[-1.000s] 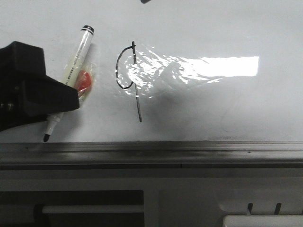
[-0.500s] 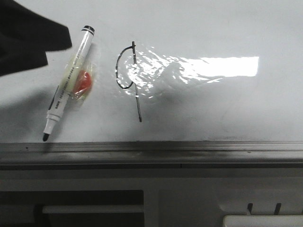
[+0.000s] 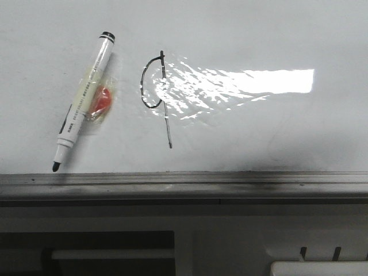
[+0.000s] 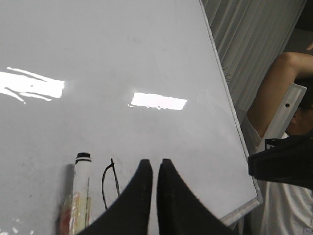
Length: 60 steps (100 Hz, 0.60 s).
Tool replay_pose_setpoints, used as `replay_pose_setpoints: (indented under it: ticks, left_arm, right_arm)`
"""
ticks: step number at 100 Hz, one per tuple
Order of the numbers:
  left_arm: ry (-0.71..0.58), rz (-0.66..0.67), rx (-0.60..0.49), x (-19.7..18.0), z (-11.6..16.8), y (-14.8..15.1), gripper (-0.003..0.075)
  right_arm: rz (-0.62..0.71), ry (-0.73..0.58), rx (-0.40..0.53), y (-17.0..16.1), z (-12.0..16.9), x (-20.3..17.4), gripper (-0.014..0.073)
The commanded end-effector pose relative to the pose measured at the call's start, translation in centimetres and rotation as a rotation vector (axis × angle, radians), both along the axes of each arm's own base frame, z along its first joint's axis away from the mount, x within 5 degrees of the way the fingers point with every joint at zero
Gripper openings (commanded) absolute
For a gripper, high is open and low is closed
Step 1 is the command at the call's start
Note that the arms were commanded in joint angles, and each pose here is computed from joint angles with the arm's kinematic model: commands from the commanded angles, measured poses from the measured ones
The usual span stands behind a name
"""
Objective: Write number 9 on whiteboard
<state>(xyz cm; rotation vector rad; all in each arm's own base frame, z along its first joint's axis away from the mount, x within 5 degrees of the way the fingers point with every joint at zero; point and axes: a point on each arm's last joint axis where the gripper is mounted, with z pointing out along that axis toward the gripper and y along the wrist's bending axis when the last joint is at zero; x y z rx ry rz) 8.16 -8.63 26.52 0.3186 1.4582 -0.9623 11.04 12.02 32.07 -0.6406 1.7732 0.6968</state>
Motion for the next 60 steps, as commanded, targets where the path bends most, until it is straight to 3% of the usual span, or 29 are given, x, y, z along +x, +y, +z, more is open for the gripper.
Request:
replay_pose_setpoints:
  ticks: [1, 30, 60]
  left_arm:
    - [-0.071, 0.001, -0.059, -0.7, 0.3, 0.7, -0.002]
    - [-0.07, 0.001, -0.059, -2.1, -3.0, 2.4, -0.002]
    - [-0.056, 0.001, -0.042, -2.2, -4.0, 2.5, -0.002]
  right_arm:
    - [-0.031, -0.18, 0.107, -1.6, 0.7, -1.1, -0.007]
    - [-0.036, -0.248, 0.172, -5.8, -4.1, -5.0, -0.007]
    - [-0.04, -0.33, 0.261, -7.8, -5.7, -6.9, -0.007]
